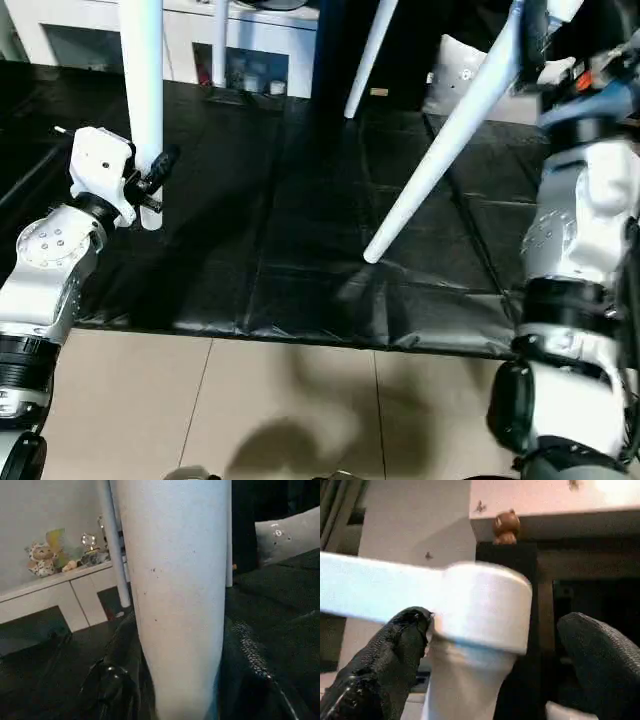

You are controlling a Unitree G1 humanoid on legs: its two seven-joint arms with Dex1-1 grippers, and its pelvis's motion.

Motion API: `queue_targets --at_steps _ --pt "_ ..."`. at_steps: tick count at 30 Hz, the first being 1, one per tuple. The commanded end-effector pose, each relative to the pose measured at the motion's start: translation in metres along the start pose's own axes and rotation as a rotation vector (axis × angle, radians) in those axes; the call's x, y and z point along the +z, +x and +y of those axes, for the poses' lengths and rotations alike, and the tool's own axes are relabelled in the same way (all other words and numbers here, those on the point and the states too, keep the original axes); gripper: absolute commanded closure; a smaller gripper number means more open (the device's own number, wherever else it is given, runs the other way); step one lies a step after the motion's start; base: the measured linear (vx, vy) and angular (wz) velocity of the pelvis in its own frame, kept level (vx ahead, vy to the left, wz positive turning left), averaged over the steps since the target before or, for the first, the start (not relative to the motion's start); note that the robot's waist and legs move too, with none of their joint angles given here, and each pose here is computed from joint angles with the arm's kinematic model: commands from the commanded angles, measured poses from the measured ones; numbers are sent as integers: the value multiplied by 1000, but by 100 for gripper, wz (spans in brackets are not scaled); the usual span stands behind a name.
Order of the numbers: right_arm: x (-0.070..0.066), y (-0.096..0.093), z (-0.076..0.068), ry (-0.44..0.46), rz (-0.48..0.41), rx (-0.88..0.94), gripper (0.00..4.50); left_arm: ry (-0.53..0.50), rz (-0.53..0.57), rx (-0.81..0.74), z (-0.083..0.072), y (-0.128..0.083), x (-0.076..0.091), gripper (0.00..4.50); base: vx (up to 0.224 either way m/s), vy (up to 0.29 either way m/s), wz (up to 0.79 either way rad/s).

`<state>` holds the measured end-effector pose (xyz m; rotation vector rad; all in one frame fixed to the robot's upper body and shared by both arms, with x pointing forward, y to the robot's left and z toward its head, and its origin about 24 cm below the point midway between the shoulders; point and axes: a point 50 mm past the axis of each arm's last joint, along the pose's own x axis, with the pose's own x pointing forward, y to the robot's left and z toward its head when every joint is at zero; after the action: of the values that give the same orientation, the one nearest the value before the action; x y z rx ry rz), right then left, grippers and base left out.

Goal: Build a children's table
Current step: Flip table

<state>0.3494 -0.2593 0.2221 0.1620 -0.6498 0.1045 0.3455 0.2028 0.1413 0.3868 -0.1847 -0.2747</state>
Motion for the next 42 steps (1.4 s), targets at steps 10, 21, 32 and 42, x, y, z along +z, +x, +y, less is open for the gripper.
queue_targets --at_steps 10,21,32,42 --pt "-60 -27 17 119 348 111 0 64 155 -81 -20 -14 -33 293 0 0 0" --pt "-71 -55 49 148 441 197 0 31 293 -86 -21 -31 -55 223 0 0 0" --pt "-32 -94 39 -19 357 59 0 -89 96 123 -1 -61 -27 161 0 0 0" --pt "-27 -124 67 37 505 63 0 -354 89 164 -27 -98 -5 161 0 0 0"
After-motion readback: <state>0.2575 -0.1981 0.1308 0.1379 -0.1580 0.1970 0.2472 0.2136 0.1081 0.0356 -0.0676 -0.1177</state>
